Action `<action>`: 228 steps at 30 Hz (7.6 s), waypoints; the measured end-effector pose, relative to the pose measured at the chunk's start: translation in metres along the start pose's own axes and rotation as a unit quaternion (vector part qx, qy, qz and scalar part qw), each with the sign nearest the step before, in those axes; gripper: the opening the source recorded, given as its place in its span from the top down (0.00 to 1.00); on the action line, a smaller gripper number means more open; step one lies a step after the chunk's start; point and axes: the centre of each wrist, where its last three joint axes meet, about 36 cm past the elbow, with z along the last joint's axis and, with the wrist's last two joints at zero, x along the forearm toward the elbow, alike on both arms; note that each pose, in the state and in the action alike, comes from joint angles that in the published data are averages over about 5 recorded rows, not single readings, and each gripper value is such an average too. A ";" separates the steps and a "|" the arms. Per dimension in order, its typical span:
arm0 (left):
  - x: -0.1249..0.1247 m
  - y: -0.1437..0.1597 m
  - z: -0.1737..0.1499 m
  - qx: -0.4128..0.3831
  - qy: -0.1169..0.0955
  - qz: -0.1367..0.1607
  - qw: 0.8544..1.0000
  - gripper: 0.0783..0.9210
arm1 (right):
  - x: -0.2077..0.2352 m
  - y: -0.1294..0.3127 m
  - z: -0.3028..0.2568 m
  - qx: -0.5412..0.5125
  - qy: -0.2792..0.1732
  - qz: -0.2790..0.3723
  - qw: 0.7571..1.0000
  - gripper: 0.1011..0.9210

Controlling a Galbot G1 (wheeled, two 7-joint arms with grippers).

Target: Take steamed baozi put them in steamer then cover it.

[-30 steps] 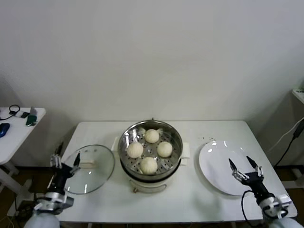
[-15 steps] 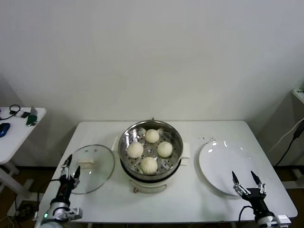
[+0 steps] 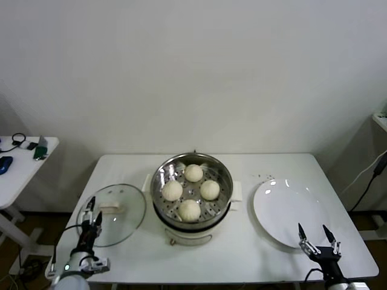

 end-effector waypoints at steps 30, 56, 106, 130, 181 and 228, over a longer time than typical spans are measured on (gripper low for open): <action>-0.047 -0.021 -0.003 -0.006 0.004 0.011 1.000 0.47 | 0.001 0.017 0.009 0.002 -0.004 0.010 1.000 0.12; -0.049 -0.029 0.008 0.024 0.012 -0.010 1.000 0.93 | -0.001 0.020 0.011 0.004 -0.010 0.018 1.000 0.12; 0.031 0.190 -0.234 0.051 -0.042 -0.062 0.996 0.93 | -0.040 0.015 0.021 0.064 0.005 0.059 0.996 0.12; 0.042 0.161 -0.323 0.050 -0.049 -0.050 0.996 0.93 | -0.040 0.009 0.017 0.063 -0.005 0.066 0.996 0.12; 0.035 0.149 -0.302 0.041 -0.063 -0.061 0.995 0.28 | -0.047 0.008 0.015 0.063 -0.005 0.048 0.997 0.12; 0.039 0.018 0.002 0.673 -0.083 0.025 0.734 0.12 | -0.054 0.024 0.004 0.041 -0.042 0.012 0.998 0.12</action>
